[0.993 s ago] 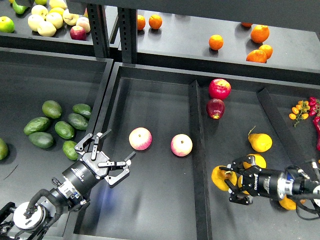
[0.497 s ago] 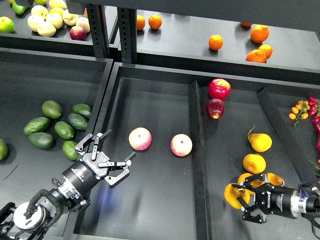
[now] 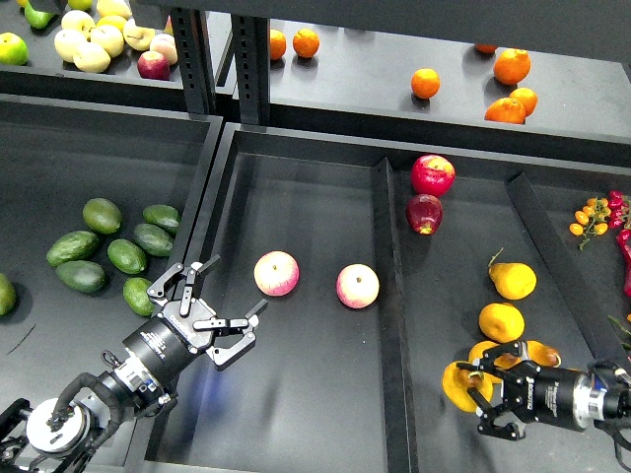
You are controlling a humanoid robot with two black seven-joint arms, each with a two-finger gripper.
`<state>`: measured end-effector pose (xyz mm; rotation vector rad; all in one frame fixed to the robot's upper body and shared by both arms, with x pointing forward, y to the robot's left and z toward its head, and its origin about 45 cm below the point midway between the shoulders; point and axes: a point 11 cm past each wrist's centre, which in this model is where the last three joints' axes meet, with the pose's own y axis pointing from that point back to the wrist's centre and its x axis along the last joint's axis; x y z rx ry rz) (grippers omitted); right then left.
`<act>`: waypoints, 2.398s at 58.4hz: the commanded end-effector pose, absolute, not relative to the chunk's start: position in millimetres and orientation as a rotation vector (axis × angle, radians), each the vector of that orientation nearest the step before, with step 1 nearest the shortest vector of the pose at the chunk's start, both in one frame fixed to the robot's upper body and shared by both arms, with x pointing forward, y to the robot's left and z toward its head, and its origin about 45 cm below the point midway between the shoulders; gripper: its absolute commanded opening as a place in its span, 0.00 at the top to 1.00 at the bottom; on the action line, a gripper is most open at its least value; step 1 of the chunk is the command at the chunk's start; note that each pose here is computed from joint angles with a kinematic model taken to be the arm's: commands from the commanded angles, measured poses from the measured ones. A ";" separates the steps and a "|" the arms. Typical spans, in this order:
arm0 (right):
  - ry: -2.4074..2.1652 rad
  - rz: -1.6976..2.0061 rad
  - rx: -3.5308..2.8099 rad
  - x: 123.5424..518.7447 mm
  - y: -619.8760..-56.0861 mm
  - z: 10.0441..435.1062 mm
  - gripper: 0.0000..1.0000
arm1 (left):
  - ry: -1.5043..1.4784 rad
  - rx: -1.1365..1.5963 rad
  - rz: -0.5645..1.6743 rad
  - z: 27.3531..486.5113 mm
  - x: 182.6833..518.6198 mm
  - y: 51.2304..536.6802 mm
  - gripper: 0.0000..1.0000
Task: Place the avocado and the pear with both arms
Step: 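Lift the pear and carry it toward the group of pears, then lower the pear among the pears and open the right gripper, then withdraw the right gripper back toward the middle bin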
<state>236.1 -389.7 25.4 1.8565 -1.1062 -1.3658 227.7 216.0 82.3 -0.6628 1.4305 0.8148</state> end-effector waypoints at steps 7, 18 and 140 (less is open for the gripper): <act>-1.119 -1.353 1.851 237.7 -393.6 25.8 0.77 | 1.430 -0.663 0.815 82.3 227.8 216.1 0.01; -1.115 -1.350 1.856 238.3 -392.6 26.7 0.60 | 1.430 -0.663 0.813 82.7 227.8 215.5 0.01; -1.352 -1.965 2.620 331.0 -249.2 114.7 0.01 | 1.483 -0.622 0.795 71.3 213.6 202.6 0.01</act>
